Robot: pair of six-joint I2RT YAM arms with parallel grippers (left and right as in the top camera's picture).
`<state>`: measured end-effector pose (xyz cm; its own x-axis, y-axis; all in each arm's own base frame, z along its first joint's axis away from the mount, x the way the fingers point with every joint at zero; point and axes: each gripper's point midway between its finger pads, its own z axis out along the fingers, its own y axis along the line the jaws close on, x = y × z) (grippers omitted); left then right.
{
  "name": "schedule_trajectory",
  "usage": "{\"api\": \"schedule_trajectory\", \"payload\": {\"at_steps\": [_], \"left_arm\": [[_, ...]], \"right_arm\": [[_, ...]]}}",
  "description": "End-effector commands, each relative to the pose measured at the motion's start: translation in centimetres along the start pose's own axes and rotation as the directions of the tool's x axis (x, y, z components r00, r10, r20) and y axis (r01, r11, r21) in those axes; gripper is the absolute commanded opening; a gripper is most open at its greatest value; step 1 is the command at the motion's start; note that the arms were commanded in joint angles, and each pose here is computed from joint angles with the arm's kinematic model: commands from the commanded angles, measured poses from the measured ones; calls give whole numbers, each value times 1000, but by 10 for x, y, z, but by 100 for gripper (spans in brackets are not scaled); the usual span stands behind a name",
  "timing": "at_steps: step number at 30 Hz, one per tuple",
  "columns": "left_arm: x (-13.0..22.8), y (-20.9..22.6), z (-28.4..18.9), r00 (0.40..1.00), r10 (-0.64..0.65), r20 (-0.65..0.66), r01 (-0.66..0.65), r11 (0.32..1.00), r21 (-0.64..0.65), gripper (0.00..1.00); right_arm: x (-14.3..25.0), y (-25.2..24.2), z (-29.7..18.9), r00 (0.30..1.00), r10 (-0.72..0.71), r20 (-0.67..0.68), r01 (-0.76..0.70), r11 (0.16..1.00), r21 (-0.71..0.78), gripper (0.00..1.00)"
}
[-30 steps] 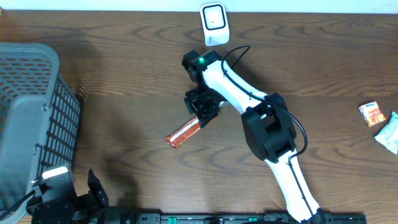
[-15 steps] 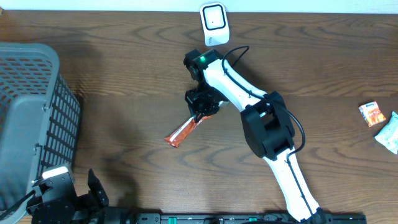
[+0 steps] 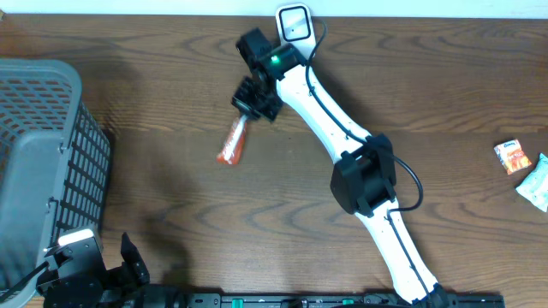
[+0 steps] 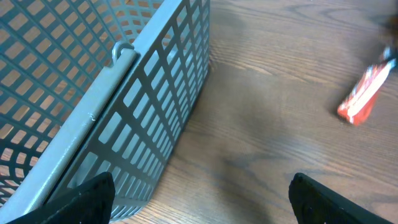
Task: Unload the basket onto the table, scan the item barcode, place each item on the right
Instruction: 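Carry wafer bar up to the white scanner with right gripper, then hold wafer bar barcode under the white scanner with right gripper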
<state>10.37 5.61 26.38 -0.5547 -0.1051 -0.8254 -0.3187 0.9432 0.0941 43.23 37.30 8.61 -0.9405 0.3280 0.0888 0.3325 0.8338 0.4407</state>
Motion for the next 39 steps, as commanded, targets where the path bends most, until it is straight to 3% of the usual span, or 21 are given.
{"api": "schedule_trajectory", "payload": {"at_steps": [1,4,7,9,11,15,22,24,30,36,39], "left_arm": [[1,1,0,1000,-7,0,7,1000,-3,90],[1,1,-1,1000,-7,1,7,1000,-3,90],[1,1,0,1000,-7,0,7,1000,-4,90],[1,1,0,1000,-7,0,7,1000,-4,90],[1,1,-1,1000,-7,1,7,1000,-3,90],[1,1,0,1000,-7,0,7,1000,-4,90],[1,1,0,1000,-7,0,7,1000,-4,90],[1,1,0,1000,-7,1,7,1000,-4,90],[1,1,0,1000,-7,0,7,1000,-4,90],[1,1,-1,1000,-7,1,7,1000,-4,90],[1,1,0,1000,-7,0,7,1000,-4,90]], "right_arm": [[7,44,-46,943,-309,124,319,945,-72,1],[7,72,-81,822,-506,261,536,842,-57,2],[6,83,-98,601,-728,331,750,656,82,1],[9,84,-107,515,-790,332,805,579,130,1],[18,89,-111,467,-823,324,847,522,105,1],[48,118,-121,269,-884,381,962,261,-75,1],[56,132,-170,93,-805,585,950,-103,-293,2],[48,128,-184,75,-775,627,940,-154,-304,2],[12,105,-229,-57,-642,765,913,-343,-220,2],[-28,74,-272,-179,-417,891,840,-536,-82,2],[-56,59,-268,-203,-374,905,832,-552,-42,2]]}}
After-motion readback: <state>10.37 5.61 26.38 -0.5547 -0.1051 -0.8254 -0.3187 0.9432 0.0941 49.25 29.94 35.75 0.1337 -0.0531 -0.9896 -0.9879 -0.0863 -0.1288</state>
